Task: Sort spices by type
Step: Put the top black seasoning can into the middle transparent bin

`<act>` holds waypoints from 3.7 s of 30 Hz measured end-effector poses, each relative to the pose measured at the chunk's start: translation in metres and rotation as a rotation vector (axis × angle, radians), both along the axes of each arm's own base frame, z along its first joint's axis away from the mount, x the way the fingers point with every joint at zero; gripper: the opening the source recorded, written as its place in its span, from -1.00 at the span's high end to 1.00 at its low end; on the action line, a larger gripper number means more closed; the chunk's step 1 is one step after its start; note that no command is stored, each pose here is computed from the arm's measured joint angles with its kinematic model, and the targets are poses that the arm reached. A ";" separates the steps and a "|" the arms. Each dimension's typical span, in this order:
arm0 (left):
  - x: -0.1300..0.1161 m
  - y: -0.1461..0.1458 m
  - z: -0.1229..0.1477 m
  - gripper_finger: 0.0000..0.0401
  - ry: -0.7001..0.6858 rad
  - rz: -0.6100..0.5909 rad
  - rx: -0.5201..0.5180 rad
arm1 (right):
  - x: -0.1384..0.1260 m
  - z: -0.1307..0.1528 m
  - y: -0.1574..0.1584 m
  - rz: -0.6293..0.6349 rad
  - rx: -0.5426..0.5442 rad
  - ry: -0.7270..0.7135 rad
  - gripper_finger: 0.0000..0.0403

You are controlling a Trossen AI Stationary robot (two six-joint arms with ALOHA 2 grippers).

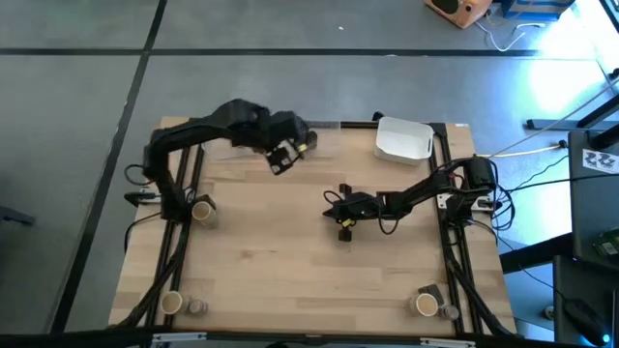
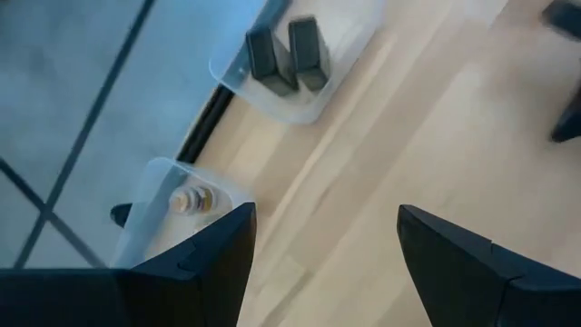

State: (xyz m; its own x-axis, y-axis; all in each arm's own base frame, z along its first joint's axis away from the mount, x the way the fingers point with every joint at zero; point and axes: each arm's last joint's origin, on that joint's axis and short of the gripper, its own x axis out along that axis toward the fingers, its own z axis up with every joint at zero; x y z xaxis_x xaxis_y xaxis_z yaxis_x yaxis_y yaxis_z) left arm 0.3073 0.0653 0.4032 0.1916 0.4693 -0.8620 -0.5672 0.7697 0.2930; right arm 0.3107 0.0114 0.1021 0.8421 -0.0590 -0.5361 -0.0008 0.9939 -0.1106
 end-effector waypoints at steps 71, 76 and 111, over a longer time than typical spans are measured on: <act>-0.142 -0.034 -0.193 -0.07 0.259 0.755 -0.360 | 0.002 0.003 0.000 0.010 -0.014 -0.032 0.94; -0.148 -0.035 -0.201 -0.07 0.294 0.783 -0.352 | 0.002 0.003 0.000 0.009 -0.013 -0.032 0.94; -0.129 -0.036 -0.169 -0.07 0.212 0.667 -0.444 | 0.002 0.003 0.000 0.008 -0.011 -0.033 0.94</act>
